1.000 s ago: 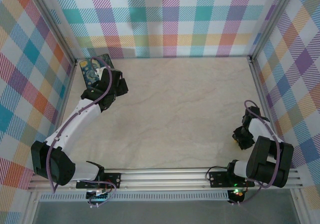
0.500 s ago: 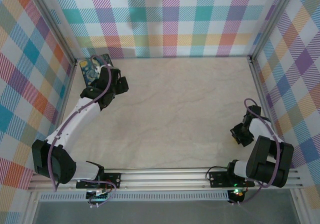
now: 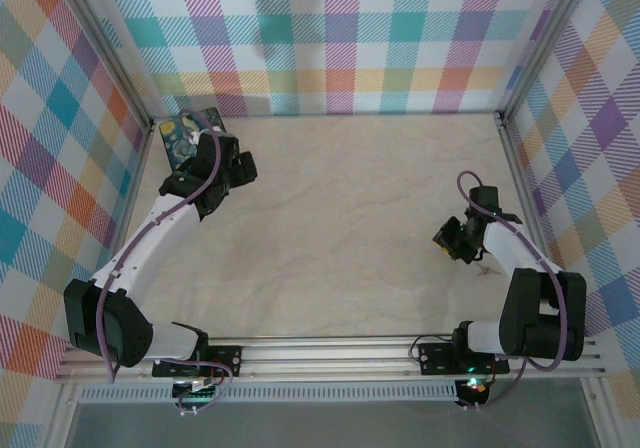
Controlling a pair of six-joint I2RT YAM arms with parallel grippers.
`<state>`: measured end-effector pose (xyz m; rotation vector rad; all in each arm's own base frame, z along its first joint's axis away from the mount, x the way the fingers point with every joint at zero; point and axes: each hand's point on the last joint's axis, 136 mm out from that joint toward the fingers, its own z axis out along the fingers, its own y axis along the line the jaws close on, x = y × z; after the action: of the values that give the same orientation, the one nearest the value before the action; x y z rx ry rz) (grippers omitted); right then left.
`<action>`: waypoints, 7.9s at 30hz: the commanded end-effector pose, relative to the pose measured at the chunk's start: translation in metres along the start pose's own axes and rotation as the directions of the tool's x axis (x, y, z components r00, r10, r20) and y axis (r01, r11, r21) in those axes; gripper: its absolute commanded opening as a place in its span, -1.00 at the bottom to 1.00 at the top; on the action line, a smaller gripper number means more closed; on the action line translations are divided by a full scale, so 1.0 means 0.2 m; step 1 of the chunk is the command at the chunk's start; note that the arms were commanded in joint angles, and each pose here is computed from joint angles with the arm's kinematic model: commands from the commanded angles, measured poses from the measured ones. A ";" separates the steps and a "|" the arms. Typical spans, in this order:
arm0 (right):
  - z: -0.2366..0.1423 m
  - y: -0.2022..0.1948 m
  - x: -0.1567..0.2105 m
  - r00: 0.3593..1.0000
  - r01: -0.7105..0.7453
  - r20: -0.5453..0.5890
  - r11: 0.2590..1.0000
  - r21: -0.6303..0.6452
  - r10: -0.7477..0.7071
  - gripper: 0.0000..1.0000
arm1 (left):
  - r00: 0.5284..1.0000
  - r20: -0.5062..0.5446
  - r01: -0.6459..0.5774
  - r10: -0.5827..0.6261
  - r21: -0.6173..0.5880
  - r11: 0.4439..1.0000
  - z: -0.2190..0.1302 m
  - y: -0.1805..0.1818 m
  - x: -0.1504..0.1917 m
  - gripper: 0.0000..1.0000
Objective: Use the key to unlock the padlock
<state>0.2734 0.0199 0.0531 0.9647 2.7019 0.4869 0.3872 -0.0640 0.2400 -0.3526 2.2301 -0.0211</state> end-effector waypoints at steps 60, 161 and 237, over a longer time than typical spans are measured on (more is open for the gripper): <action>0.02 -0.31 -0.18 0.992 -0.120 0.039 0.983 0.139 0.116 -0.91 | 0.991 -0.134 0.004 0.002 0.041 0.999 0.17 -0.16 0.00 0.79; -0.24 0.65 0.79 0.807 0.569 -0.065 0.803 -0.178 -0.587 0.38 | 0.943 -0.293 -0.121 0.155 0.131 0.984 0.18 -0.32 0.37 0.64; 0.04 0.95 -0.24 0.830 0.557 0.110 0.800 -0.224 -0.547 0.58 | 0.823 -0.567 0.248 0.029 0.406 0.879 0.21 -0.63 0.65 0.75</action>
<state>0.3970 0.1205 0.1160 0.1932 2.6784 0.5730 0.3887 -0.2117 0.1321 -0.0820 2.6543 -0.7168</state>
